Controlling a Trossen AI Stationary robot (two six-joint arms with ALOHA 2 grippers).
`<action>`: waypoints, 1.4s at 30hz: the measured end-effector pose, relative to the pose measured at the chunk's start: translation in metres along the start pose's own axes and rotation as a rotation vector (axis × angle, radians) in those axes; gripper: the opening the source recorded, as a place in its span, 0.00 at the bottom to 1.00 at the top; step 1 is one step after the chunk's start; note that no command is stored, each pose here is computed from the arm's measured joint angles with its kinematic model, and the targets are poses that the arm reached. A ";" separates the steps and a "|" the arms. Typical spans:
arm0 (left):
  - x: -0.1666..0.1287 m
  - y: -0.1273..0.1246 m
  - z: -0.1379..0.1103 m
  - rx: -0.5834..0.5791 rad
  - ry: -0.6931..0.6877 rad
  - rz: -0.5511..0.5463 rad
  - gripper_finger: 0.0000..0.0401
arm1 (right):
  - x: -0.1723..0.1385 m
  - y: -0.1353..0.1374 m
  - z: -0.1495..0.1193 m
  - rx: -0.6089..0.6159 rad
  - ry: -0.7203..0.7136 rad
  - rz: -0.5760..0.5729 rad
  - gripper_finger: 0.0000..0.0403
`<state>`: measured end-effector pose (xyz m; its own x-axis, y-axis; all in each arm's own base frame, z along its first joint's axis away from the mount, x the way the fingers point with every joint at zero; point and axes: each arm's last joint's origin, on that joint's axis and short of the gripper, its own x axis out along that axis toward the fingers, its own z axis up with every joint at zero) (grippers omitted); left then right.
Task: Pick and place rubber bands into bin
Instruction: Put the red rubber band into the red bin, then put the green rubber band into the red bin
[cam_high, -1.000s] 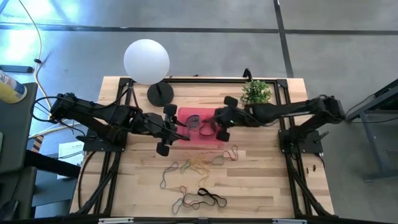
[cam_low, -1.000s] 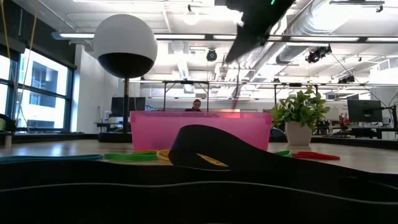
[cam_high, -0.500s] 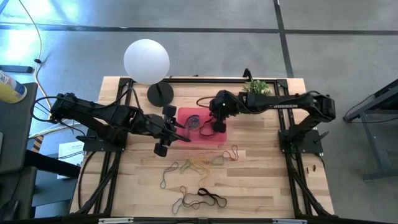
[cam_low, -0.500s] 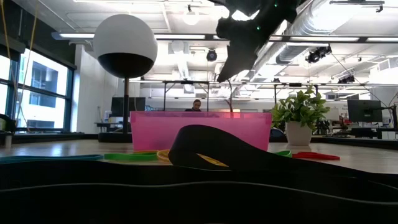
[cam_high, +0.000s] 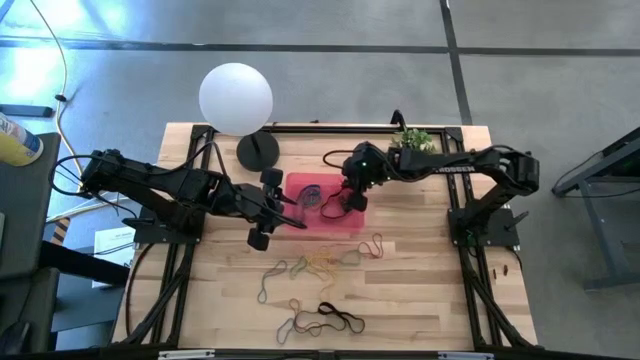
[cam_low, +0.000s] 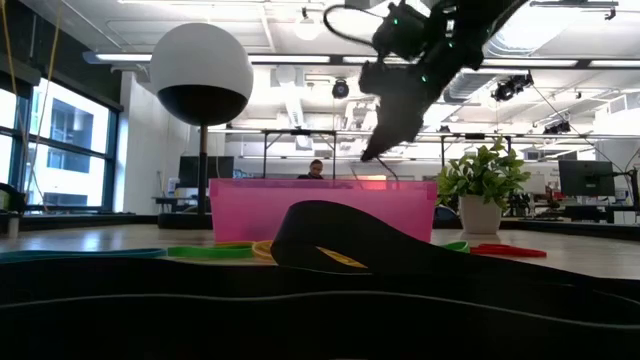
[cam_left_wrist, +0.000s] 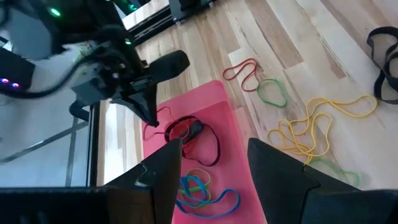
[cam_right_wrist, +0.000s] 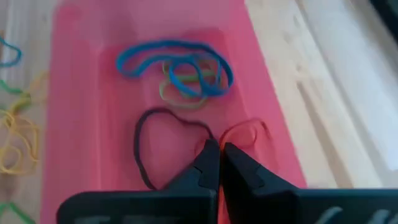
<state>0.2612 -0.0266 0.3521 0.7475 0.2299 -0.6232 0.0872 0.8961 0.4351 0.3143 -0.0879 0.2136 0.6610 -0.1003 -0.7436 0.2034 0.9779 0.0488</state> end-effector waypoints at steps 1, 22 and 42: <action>0.000 0.000 0.000 0.001 0.002 0.006 0.43 | 0.002 0.000 -0.004 0.012 0.005 0.009 0.00; 0.000 0.001 0.001 -0.028 0.001 0.035 0.43 | 0.011 0.000 -0.023 0.142 0.005 0.081 0.36; 0.000 0.001 0.000 -0.024 0.011 0.033 0.43 | -0.037 0.038 -0.017 0.108 -0.016 0.174 0.48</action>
<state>0.2607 -0.0256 0.3524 0.7426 0.2633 -0.6158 0.0467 0.8969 0.4398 0.2853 -0.0439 0.2311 0.7039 0.0650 -0.7073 0.1610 0.9553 0.2480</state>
